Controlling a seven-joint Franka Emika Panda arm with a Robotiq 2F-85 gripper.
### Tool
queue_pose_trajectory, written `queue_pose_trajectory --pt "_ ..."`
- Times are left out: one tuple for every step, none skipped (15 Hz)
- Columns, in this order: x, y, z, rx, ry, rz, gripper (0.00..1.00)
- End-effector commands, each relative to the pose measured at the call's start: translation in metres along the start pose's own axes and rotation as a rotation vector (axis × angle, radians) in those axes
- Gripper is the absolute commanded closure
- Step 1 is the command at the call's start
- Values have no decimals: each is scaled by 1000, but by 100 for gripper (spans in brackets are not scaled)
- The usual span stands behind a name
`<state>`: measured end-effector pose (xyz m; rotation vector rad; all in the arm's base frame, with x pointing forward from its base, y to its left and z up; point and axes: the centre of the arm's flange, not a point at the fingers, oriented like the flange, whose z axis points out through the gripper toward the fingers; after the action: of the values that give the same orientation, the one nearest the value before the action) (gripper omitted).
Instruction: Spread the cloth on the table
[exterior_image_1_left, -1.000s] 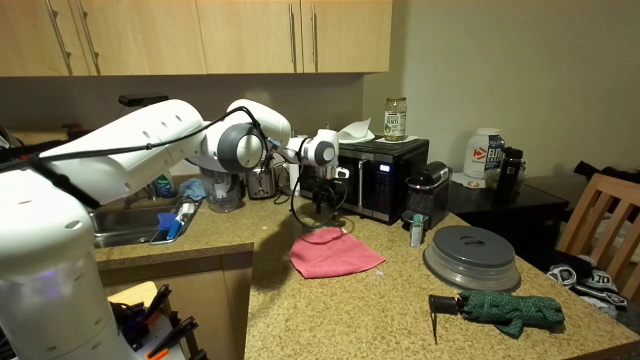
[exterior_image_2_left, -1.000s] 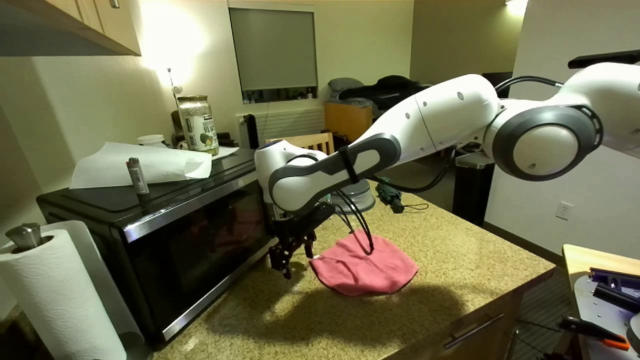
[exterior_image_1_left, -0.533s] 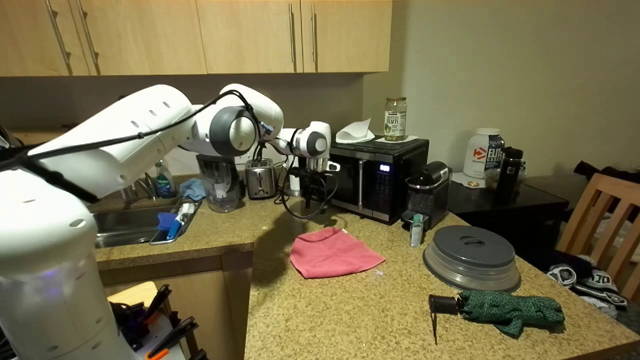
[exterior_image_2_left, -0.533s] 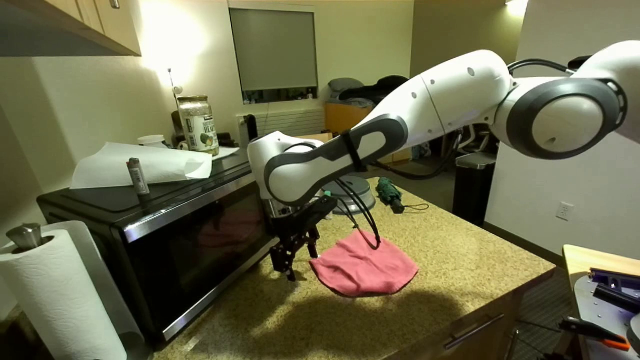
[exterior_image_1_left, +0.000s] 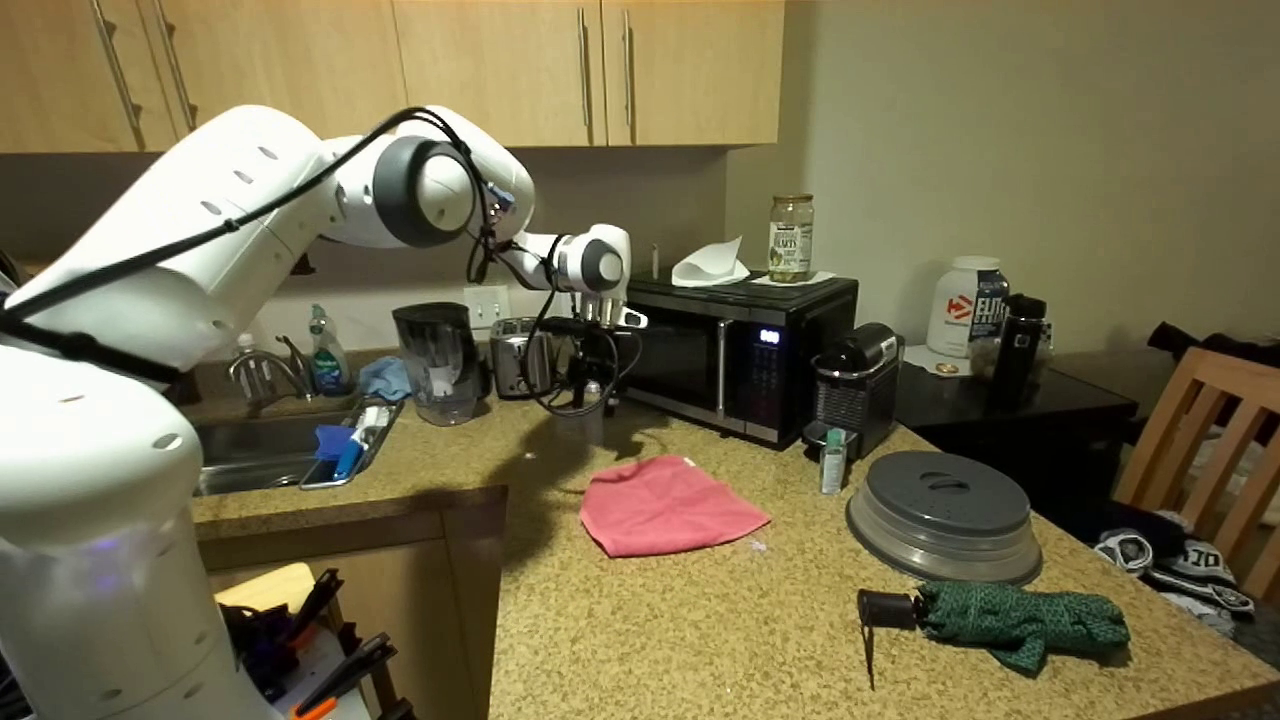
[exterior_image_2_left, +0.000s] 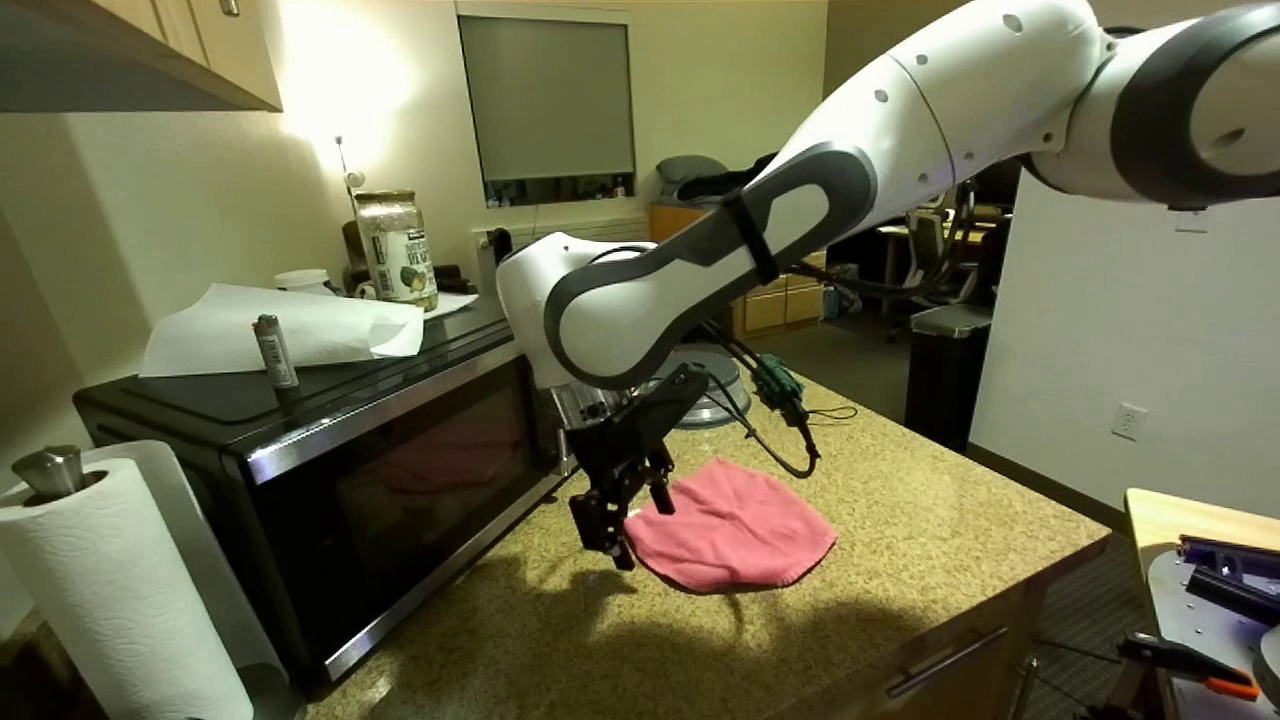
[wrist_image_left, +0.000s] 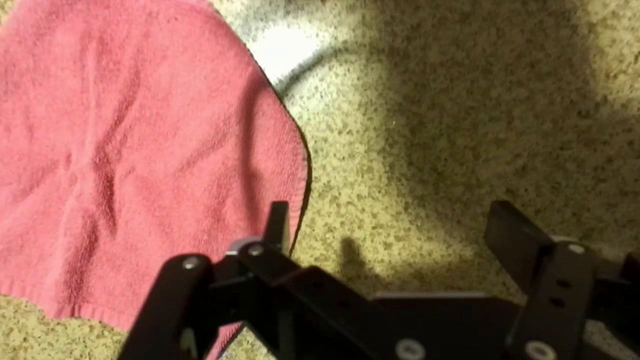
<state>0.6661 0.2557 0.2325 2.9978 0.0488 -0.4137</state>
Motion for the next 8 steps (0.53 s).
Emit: queue_pose_trajectory --pt "-57 22 4 16 -3 6 0" --pt "-64 28 5 19 3 9 0" --pt "-70 34 6 16 16 16 0" --pt "-70 38 9 10 13 41 0" --pt "-31 17 3 3 2 6 0" --pt "-36 22 5 4 1 11 0" --pt "-40 26 6 4 0 15 0" --pt "-43 29 7 4 -1 17 0"
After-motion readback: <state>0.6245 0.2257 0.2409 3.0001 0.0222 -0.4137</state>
